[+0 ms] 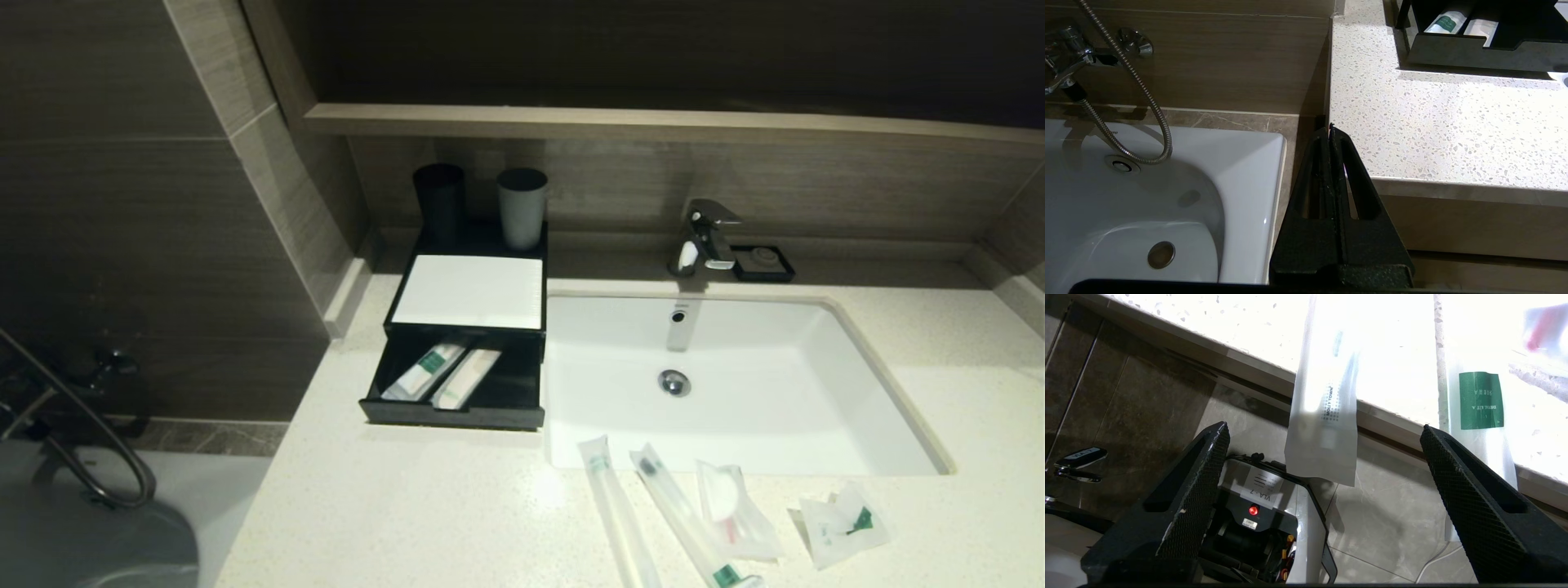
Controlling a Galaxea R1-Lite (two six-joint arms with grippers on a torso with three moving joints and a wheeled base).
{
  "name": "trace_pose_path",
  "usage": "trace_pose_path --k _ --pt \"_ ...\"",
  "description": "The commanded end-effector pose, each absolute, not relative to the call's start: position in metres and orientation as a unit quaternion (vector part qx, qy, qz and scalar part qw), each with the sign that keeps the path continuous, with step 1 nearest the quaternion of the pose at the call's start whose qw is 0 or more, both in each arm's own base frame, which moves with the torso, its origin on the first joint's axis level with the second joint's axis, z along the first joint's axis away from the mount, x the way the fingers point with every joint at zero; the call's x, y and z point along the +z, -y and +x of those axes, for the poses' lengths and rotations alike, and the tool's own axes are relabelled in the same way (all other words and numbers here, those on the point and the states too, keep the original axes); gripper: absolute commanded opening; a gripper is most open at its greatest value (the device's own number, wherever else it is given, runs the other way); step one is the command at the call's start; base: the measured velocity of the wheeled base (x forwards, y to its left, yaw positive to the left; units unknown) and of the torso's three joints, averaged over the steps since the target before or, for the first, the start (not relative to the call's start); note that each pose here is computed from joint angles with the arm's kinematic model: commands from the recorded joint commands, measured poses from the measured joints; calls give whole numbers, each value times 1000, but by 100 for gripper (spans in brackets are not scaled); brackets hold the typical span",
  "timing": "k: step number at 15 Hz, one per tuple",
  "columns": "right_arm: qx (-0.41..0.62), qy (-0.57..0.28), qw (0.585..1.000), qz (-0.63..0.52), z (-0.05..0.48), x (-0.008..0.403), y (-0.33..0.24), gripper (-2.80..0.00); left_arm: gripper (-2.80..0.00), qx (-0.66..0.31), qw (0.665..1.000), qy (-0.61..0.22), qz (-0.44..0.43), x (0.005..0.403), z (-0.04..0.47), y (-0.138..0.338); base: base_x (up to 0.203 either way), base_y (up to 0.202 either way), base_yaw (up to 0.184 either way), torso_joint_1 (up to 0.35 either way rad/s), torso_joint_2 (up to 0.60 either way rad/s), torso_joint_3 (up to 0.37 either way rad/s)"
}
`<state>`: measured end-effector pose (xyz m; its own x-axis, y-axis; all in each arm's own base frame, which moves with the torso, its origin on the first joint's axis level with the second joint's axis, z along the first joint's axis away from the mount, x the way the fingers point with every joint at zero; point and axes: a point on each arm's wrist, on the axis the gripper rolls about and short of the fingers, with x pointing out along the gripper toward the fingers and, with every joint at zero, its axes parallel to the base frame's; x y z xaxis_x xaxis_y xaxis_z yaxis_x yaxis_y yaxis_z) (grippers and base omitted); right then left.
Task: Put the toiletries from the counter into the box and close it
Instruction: Pick up the bathroom toiletry
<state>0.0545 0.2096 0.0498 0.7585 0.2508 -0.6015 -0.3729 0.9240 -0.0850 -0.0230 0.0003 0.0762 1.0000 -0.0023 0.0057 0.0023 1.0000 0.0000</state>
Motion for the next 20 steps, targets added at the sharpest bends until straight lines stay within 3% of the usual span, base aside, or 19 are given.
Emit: trace_pose_path --k 1,11,20 --pt "163 -307 932 -107 55 46 -210 0 -280 -1 1000 2 0 76 -23 0 0 0 0 0 0 0" --pt "161 -300 935 -100 53 48 -205 0 -280 -1 1000 3 0 76 -23 0 0 0 0 0 0 0" --pt "213 -238 948 -24 47 110 -168 0 -280 -1 1000 3 0 76 -23 0 0 0 0 0 0 0"
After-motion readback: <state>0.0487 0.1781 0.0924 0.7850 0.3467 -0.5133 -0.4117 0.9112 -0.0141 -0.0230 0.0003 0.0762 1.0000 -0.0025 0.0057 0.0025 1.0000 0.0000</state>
